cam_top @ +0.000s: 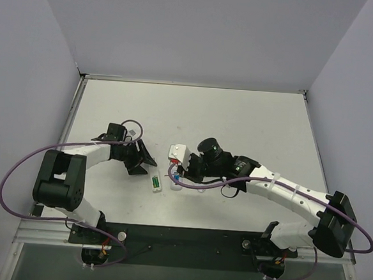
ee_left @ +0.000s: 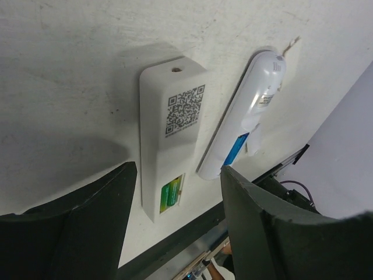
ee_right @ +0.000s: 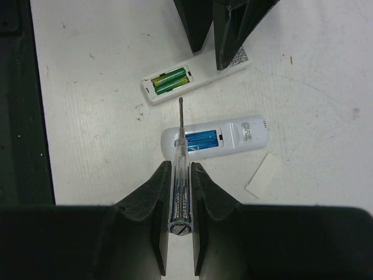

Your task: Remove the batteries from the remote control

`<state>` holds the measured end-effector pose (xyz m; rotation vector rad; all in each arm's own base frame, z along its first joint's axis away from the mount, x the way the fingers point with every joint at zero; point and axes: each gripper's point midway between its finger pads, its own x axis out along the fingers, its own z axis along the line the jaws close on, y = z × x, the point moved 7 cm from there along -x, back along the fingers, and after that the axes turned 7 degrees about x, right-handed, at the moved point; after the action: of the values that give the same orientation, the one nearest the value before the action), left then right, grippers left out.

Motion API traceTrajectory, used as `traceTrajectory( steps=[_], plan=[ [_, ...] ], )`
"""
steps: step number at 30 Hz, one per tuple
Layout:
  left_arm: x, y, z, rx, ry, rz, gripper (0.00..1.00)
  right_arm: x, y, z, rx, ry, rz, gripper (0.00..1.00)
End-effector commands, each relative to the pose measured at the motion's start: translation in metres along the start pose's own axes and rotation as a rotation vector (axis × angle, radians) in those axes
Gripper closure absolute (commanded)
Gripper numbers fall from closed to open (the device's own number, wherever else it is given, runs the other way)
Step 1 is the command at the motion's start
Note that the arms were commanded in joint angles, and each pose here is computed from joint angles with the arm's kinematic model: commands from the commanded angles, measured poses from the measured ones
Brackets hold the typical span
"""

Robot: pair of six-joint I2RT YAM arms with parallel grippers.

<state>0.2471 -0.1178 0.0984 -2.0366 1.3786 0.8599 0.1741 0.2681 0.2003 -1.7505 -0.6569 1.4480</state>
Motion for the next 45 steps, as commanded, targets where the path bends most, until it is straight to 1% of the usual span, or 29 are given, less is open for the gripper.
traceTrajectory(
  steps=[1,7,13,17,21,22,23,25,28,29,31,33,45],
  plan=[
    [0.011,-0.001,-0.002,0.076,0.013,0.021,0.3,0.0,-0.021,0.001,-0.069,-0.032,-0.038,1.0],
    [0.022,0.002,-0.012,0.094,0.072,0.036,0.3,0.013,-0.02,0.008,-0.105,-0.062,-0.001,1.0],
    [0.019,0.001,-0.024,0.101,0.159,0.033,0.3,0.022,-0.024,0.011,-0.154,-0.064,0.05,1.0],
    [0.011,0.001,-0.023,0.081,0.132,0.043,0.3,0.029,-0.026,0.009,-0.16,-0.048,0.081,1.0],
    [-0.001,-0.002,-0.011,0.051,0.085,0.012,0.31,0.034,-0.035,0.005,-0.136,0.008,0.135,1.0],
    [-0.004,-0.004,-0.009,0.055,0.057,-0.014,0.34,0.034,-0.032,0.004,-0.112,0.02,0.176,1.0],
    [-0.007,-0.001,-0.004,0.063,0.023,-0.004,0.35,0.039,-0.031,0.005,-0.075,0.019,0.203,1.0],
    [-0.009,0.0,0.001,0.078,-0.024,-0.01,0.39,0.041,-0.035,0.005,-0.055,0.017,0.226,1.0],
    [-0.005,0.011,0.007,0.062,-0.002,0.034,0.55,0.05,-0.035,0.01,-0.047,0.015,0.236,1.0],
    [-0.004,0.013,0.007,0.056,0.02,0.042,0.67,0.054,-0.034,0.012,-0.048,0.015,0.247,1.0],
    [0.0,0.021,0.013,0.036,0.02,0.06,0.75,0.057,-0.037,0.013,-0.028,0.025,0.248,1.0],
    [0.002,0.024,0.017,0.028,0.019,0.068,0.8,0.061,-0.036,0.014,-0.007,0.024,0.264,1.0],
    [0.009,0.038,0.023,0.005,0.031,0.091,0.83,0.076,-0.036,0.015,0.02,0.031,0.302,1.0]
  ],
)
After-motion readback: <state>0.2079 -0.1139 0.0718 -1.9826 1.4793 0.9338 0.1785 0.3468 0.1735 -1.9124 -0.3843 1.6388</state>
